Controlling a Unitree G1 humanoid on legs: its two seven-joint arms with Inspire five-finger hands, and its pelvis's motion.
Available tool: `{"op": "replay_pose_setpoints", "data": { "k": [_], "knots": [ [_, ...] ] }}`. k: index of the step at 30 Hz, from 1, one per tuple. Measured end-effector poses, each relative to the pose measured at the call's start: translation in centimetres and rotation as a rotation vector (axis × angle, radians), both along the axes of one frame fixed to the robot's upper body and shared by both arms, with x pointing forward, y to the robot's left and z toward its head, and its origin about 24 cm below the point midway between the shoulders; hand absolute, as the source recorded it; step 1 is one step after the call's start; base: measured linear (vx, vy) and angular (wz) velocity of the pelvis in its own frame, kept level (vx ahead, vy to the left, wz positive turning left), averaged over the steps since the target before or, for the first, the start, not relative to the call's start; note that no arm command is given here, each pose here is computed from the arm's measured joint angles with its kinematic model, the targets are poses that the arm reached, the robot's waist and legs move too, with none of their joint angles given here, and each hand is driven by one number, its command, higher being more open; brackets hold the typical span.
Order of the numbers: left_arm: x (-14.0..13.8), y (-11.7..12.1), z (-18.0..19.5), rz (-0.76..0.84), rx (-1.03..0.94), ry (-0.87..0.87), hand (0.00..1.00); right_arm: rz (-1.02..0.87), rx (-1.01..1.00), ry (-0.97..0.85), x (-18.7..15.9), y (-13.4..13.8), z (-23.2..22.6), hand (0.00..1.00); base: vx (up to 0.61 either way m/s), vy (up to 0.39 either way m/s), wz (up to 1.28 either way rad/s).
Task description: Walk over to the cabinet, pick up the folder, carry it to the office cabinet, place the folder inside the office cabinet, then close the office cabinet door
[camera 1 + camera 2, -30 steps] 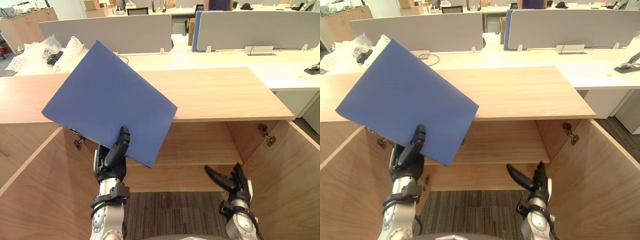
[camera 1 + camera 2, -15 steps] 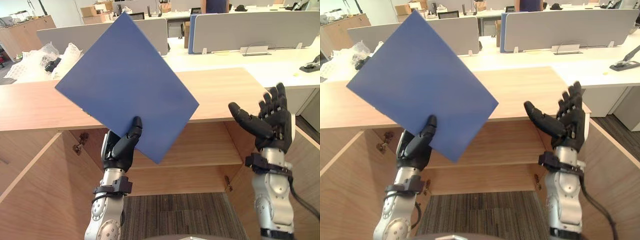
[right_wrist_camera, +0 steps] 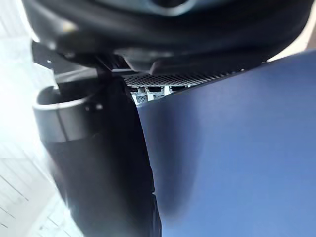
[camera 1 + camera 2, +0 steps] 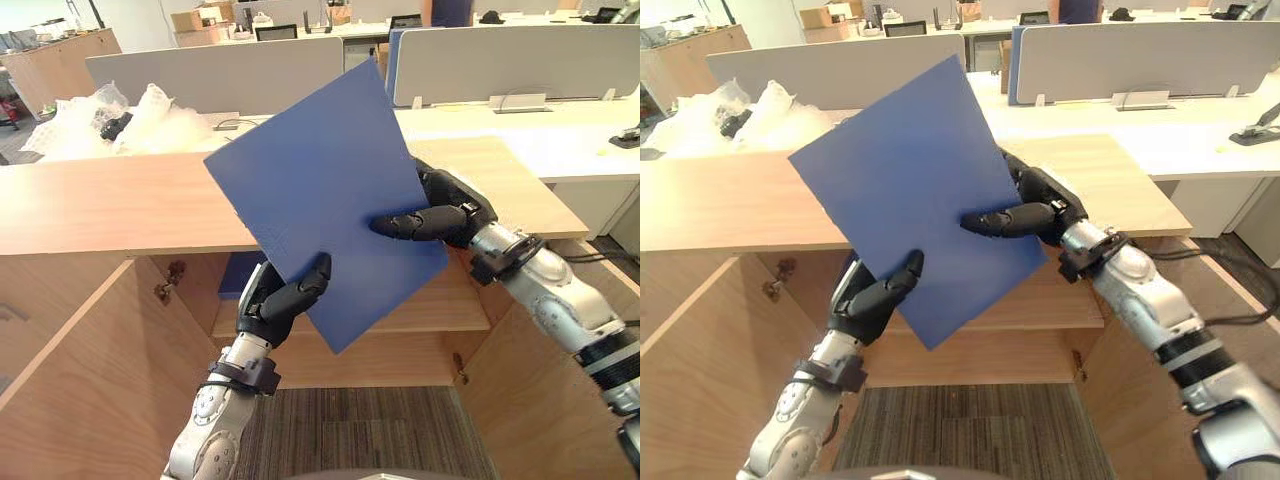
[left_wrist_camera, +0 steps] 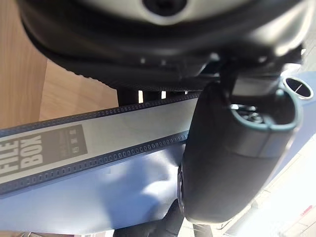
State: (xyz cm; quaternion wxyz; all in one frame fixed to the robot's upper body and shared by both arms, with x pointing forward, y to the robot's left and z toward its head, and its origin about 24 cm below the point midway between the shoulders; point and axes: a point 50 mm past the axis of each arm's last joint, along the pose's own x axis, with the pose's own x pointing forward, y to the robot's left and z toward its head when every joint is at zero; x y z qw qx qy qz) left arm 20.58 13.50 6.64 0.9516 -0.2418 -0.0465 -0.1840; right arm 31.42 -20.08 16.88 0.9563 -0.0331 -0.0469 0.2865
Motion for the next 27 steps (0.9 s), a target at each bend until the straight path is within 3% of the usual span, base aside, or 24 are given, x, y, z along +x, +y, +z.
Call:
{"op": "replay_pose_setpoints", "data": {
  "k": [8, 9, 15, 16, 21, 27],
  "knots": [
    [1.0, -0.7, 0.9, -0.074, 0.041, -0.053, 0.0, 0.03, -0.085, -0.011, 0.8, -0.6, 1.9, 1.0, -0.01, 0.002, 0.02],
    [1.1, -0.7, 0.9, -0.076, 0.046, -0.054, 0.0, 0.033, -0.093, -0.006, 0.8, -0.6, 1.9, 0.0, -0.03, 0.008, 0.01],
    [1.3, 0.0, 0.9, -0.12, 0.134, -0.056, 0.0, 0.072, -0.161, 0.087, 0.5, -1.0, 1.1, 0.0, -0.03, 0.008, 0.0],
    [1.3, 0.4, 1.0, -0.125, 0.16, -0.06, 1.0, 0.092, -0.181, 0.1, 0.2, -1.2, 1.1, 0.0, 0.0, 0.0, 0.0],
    [0.8, 1.2, 0.3, -0.185, 0.231, -0.017, 1.0, 0.144, -0.236, 0.083, -0.7, -1.1, 2.0, 0.0, -0.02, 0.008, -0.05],
    [-1.5, 0.0, -3.7, -0.403, 0.313, 0.165, 1.0, 0.204, -0.411, -0.092, -1.5, 0.4, 3.8, 0.0, -0.03, 0.009, -0.05]
  ]
}}
